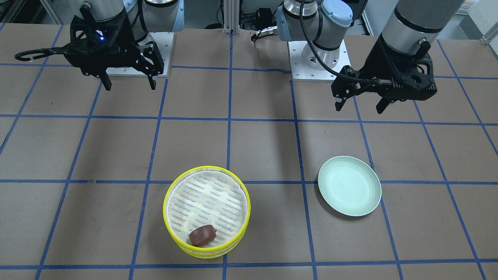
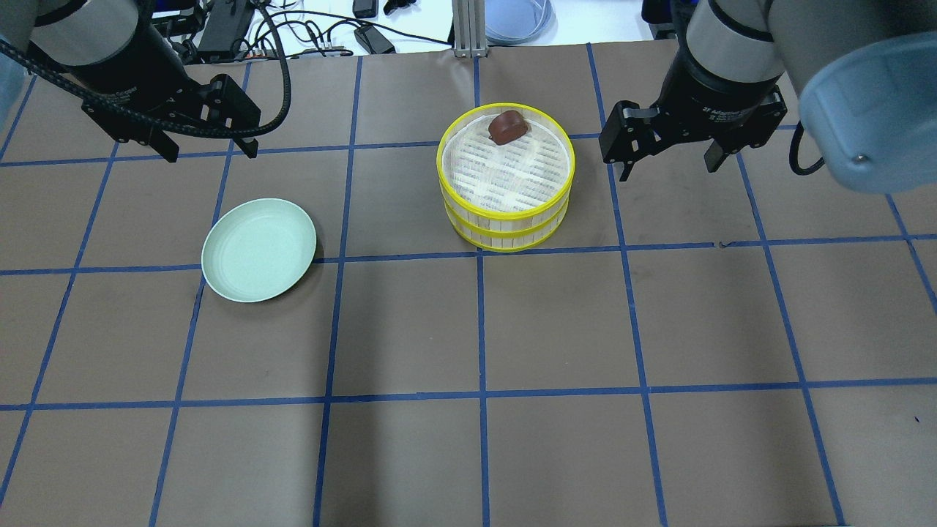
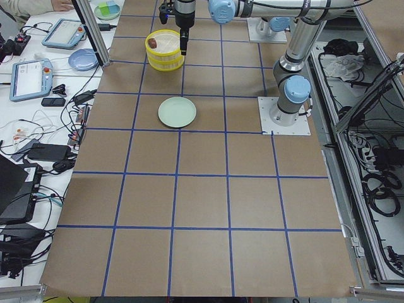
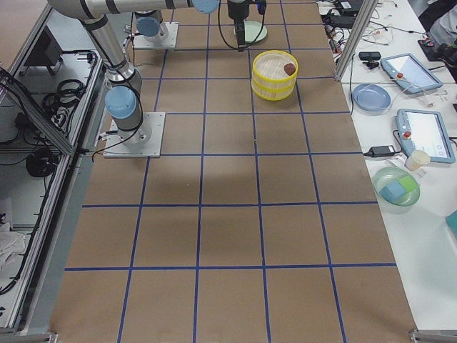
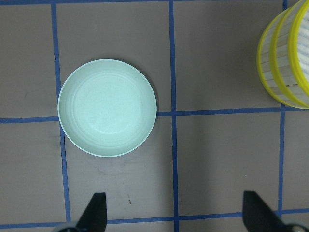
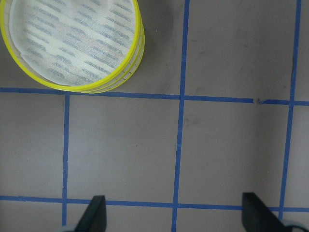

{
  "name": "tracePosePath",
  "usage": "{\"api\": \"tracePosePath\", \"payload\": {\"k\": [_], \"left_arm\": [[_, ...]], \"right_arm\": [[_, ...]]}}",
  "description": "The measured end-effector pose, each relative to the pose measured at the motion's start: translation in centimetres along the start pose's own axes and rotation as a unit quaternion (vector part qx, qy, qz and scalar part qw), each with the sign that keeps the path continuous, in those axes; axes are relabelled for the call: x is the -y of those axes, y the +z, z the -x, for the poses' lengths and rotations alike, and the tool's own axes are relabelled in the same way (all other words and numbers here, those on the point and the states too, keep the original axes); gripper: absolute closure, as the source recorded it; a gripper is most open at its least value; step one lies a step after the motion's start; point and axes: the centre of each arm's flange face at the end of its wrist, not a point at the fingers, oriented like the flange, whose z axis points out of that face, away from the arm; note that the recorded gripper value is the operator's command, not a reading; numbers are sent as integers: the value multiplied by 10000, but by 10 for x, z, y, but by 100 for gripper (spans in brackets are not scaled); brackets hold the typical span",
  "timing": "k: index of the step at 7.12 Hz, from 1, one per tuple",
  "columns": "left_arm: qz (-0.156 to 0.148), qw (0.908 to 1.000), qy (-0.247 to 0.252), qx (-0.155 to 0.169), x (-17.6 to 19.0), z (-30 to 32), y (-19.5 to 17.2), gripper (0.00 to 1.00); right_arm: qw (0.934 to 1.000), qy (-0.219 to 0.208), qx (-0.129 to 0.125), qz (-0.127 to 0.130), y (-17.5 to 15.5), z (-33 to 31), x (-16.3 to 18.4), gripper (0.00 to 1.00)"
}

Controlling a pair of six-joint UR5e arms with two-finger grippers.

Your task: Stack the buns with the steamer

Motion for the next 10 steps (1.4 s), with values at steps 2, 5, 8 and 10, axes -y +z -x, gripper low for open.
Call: {"api": "tracePosePath", "payload": {"k": [2, 5, 8, 10], "left_arm": [[46, 10000, 12, 0, -1, -1, 2, 0], [74, 10000, 19, -1, -2, -1, 4, 0], [169, 9998, 30, 54, -4, -2, 10, 0], [183, 9998, 31, 97, -5, -1, 11, 0]], "right_arm": [[10000, 12, 9, 28, 1, 0, -1, 0], [10000, -13, 20, 30, 1, 1, -1, 0], [10000, -14, 28, 25, 2, 1, -1, 0], [10000, -21, 15, 28, 2, 1, 0, 0]]}}
